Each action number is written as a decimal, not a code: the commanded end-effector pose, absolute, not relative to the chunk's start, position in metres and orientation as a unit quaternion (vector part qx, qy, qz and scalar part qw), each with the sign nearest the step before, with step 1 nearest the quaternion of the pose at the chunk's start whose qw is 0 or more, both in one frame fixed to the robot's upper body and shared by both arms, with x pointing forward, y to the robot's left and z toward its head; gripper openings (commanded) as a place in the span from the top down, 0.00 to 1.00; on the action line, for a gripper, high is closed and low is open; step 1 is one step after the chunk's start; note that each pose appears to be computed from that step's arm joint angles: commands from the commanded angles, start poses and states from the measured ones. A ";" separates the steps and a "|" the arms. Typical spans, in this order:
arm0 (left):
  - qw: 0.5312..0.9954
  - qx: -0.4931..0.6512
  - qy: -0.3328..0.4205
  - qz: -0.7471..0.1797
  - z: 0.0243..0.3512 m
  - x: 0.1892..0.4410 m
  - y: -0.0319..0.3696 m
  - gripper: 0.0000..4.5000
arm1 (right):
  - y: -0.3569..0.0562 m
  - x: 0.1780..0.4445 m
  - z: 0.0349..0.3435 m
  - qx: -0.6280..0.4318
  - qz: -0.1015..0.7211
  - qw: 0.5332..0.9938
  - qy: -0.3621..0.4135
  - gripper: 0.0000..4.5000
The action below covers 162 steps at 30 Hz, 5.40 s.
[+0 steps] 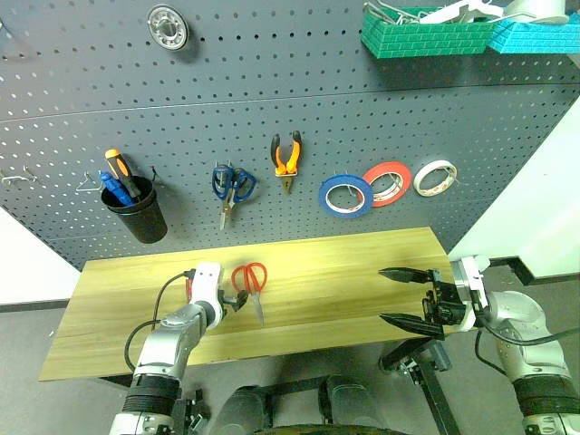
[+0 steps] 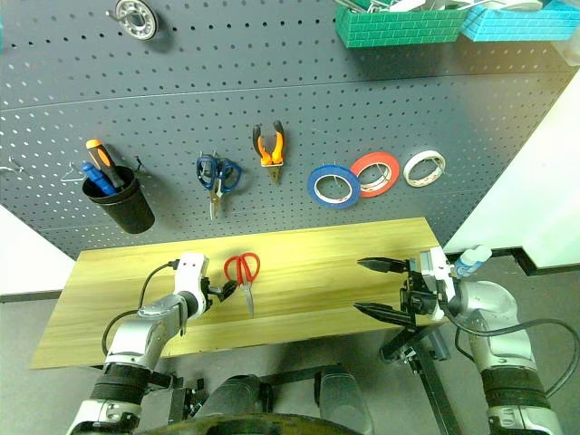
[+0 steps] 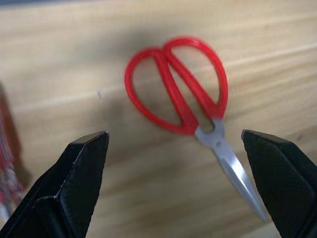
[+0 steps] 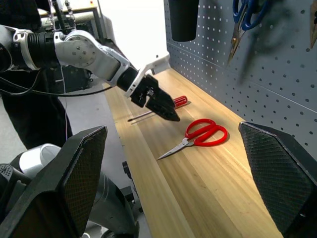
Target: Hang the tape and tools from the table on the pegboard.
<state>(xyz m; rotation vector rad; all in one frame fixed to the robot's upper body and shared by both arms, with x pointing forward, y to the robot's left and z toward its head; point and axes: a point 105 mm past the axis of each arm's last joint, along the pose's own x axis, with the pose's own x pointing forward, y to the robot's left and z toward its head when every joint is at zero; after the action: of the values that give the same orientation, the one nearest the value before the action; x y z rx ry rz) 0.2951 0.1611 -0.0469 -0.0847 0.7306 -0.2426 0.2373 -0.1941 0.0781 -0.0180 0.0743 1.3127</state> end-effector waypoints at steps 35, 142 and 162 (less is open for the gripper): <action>0.870 -0.054 0.488 -0.042 -0.047 0.313 0.116 0.00 | -0.185 0.244 0.085 -0.005 0.602 0.798 0.021 0.01; 0.838 0.150 0.432 -0.299 -0.047 0.304 0.138 0.01 | -0.179 0.255 0.100 -0.009 0.590 0.807 0.018 0.00; 0.840 0.110 0.442 -0.294 -0.050 0.309 0.134 0.67 | -0.182 0.258 0.104 -0.015 0.581 0.813 0.020 0.00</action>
<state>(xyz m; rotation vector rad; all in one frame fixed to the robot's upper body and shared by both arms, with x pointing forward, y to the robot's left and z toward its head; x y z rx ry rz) 0.3079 0.1340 -0.0535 0.2587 0.9504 -0.6294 0.2558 -0.1807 0.0919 0.0007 0.0854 1.2393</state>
